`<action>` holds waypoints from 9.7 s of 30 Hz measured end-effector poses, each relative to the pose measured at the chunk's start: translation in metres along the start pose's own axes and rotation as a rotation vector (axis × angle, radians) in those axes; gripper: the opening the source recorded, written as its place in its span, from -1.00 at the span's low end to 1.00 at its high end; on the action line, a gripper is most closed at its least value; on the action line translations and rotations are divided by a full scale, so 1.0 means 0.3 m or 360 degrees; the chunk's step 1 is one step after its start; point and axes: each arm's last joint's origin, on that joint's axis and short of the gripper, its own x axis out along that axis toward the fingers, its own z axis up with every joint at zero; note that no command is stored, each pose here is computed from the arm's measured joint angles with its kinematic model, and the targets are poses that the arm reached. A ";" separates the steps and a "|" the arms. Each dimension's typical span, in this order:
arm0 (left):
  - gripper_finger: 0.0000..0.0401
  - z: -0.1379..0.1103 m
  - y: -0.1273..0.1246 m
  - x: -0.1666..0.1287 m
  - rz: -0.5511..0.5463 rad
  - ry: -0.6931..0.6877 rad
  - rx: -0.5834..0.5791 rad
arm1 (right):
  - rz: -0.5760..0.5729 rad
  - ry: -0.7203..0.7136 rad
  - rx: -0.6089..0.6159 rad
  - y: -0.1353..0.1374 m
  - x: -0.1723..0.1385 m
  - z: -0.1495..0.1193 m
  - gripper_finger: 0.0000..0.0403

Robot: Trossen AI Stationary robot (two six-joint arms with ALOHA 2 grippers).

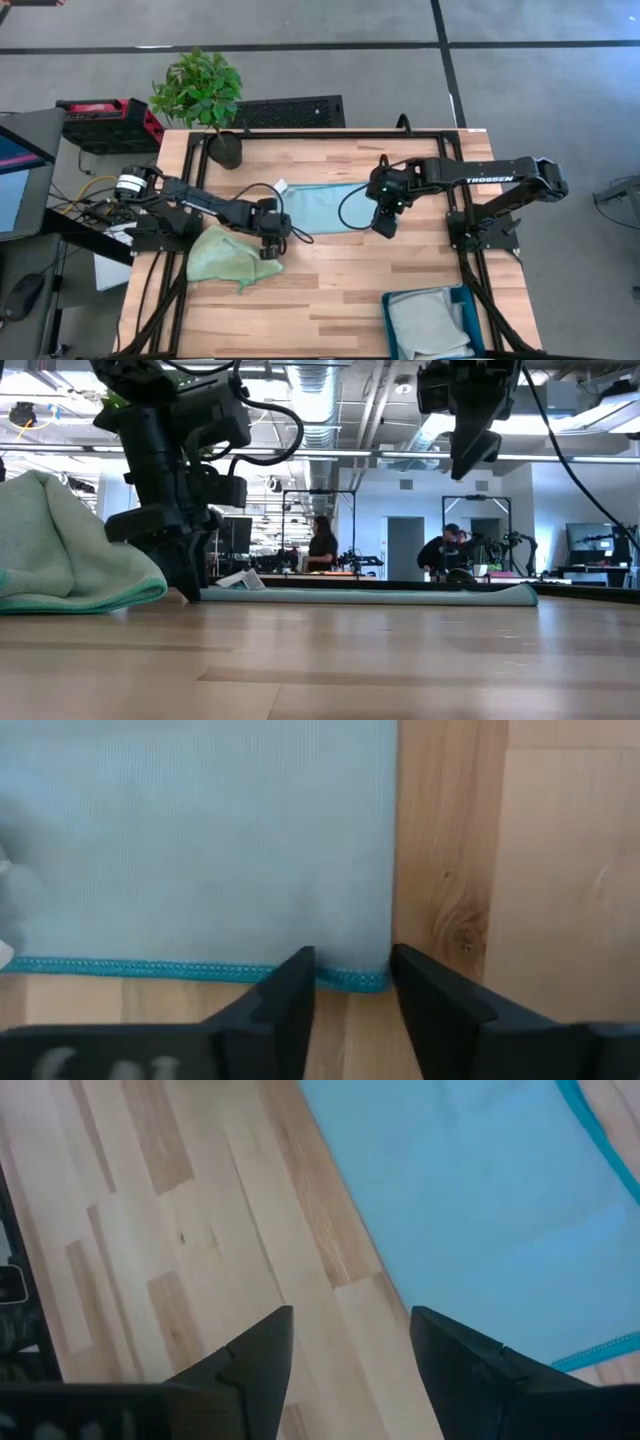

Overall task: Fold microfiber towels
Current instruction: Fold the blue microfiber cloth, then put the blue microfiber cloth into the bin, then fold the green microfiber cloth

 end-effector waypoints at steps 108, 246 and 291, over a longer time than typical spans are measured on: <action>-0.27 0.764 0.121 -0.572 0.0017 -0.0702 0.0198 | -0.0102 0.0085 -0.0865 0.063 -0.003 -0.149 0.12; -0.27 0.608 -0.123 -0.686 0.0164 -0.0402 0.0132 | 0.0695 0.1265 -0.0397 0.643 0.177 -0.706 -0.08; -0.27 0.600 -0.121 -0.684 0.0174 -0.0362 0.0182 | 0.0317 0.0434 -0.0656 0.632 0.263 -0.602 -0.15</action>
